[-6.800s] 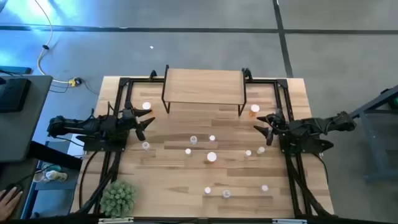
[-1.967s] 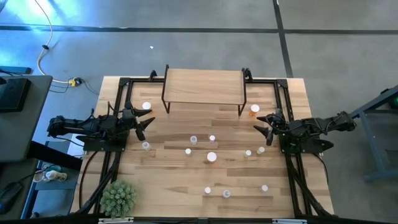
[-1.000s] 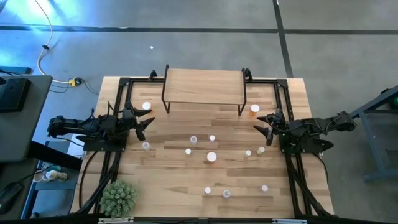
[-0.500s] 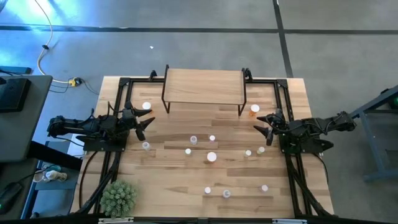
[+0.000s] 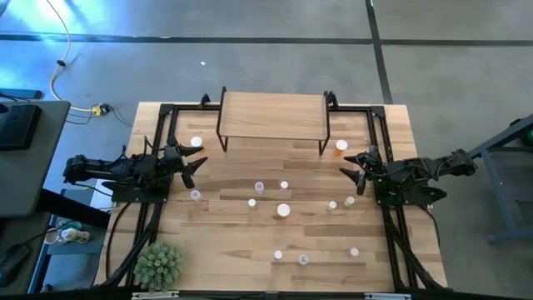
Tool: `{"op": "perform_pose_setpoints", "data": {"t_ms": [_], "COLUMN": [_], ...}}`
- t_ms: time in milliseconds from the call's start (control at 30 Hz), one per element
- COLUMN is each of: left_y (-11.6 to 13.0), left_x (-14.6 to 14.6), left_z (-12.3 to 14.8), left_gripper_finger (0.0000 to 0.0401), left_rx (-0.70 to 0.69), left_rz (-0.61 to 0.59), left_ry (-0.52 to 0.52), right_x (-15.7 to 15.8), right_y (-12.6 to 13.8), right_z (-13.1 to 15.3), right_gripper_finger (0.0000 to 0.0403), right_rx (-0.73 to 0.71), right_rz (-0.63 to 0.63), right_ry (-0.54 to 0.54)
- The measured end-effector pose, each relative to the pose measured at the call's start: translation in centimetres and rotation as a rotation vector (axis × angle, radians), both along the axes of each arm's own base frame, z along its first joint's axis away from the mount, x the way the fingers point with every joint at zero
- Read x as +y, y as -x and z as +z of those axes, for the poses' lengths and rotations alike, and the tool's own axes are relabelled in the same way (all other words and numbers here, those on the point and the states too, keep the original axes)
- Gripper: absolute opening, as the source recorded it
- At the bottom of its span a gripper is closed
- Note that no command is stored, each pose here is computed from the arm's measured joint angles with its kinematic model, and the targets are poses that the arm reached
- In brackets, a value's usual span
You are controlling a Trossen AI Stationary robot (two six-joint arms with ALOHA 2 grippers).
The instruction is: Pick and place medicine bottles onto shelf by color
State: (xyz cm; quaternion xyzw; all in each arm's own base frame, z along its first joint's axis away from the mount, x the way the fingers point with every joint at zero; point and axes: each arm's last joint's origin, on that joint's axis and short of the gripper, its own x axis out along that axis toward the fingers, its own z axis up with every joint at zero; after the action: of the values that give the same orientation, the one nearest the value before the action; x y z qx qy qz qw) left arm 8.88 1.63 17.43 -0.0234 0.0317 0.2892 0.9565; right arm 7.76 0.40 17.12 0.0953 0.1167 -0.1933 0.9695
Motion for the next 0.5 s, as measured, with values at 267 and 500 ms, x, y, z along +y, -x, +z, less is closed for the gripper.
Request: {"op": "perform_pose_setpoints", "data": {"t_ms": [267, 500], "left_y": [0.00, -0.04], "left_x": [0.01, -0.07], "left_z": [0.03, 0.00], "left_gripper_finger": [0.0186, 0.0186], "left_rx": [0.000, -0.039], "left_rz": [0.004, -0.021], "left_ry": [-0.004, 0.061], "right_x": [0.00, 0.00], "right_y": [0.00, 0.00], "right_z": [0.00, 0.00], "right_gripper_finger": [0.0229, 0.0229], "right_rx": [0.000, 0.000], "right_rz": [0.000, 0.000], "right_ry": [0.000, 0.000]}}
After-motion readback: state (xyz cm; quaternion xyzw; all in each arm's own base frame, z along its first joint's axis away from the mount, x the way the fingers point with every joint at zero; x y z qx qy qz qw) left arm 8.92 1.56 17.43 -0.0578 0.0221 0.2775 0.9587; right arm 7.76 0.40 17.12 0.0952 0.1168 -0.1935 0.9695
